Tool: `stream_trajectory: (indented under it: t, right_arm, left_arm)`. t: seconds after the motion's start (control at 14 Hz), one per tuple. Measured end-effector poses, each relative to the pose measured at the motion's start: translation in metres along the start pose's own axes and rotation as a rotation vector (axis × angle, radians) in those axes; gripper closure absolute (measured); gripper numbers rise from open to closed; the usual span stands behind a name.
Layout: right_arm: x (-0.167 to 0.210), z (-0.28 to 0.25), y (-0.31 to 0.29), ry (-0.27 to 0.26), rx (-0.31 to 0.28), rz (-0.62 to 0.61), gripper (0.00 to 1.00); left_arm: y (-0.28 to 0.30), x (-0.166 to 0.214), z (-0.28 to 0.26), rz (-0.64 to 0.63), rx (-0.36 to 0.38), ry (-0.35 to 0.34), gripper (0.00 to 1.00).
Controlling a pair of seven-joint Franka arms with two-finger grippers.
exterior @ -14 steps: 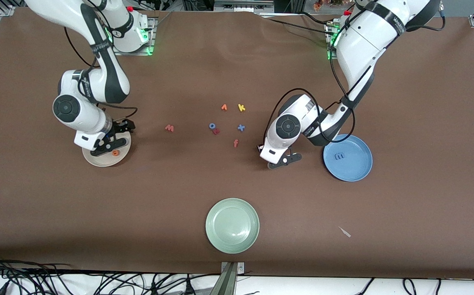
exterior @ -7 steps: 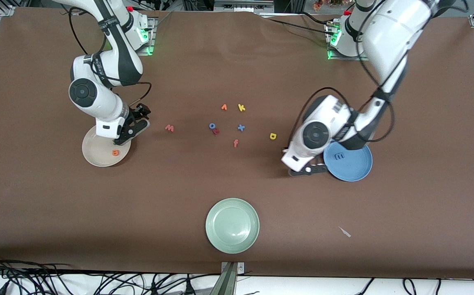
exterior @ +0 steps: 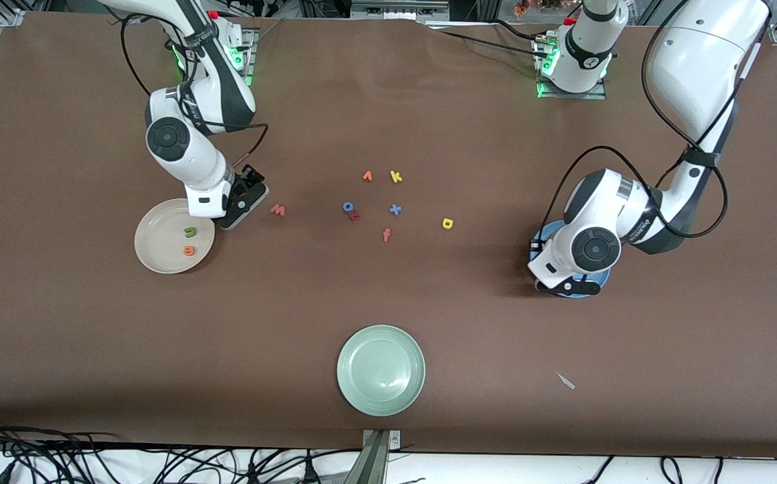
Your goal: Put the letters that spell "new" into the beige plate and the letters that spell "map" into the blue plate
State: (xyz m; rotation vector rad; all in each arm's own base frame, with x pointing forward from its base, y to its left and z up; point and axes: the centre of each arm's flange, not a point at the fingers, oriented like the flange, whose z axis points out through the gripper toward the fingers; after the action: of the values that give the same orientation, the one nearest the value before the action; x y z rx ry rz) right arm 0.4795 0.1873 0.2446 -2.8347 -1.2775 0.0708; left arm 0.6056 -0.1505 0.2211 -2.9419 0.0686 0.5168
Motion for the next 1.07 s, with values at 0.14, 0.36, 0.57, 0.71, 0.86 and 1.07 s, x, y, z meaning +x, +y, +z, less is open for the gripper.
stream_trajectory:
  t: [0.14, 0.36, 0.57, 0.71, 0.86, 1.07]
  right_arm:
    - [0.002, 0.015, -0.014, 0.024, -0.016, -0.027, 0.0]
    - [0.006, 0.036, -0.03, 0.024, -0.02, -0.06, 0.0]
    - [0.01, 0.054, -0.041, 0.019, -0.024, -0.086, 0.0]
    - [0.015, 0.063, -0.051, 0.028, -0.033, -0.108, 0.0]
    - [0.017, 0.073, -0.054, 0.042, -0.046, -0.118, 0.01]
    - [0.017, 0.083, -0.053, 0.052, -0.057, -0.125, 0.09]
  left_arm:
    - [0.002, -0.002, 0.012, 0.007, -0.007, 0.004, 0.46]
    - [0.01, -0.003, 0.001, 0.018, -0.017, 0.029, 0.18]
    - [0.053, -0.02, -0.031, -0.019, -0.059, 0.067, 0.0]
    - [0.098, -0.039, -0.048, -0.086, -0.087, 0.085, 0.0]
    - [0.145, -0.059, -0.054, -0.11, -0.099, 0.107, 0.0]
    - [0.203, -0.078, -0.037, -0.064, -0.133, 0.143, 0.0]
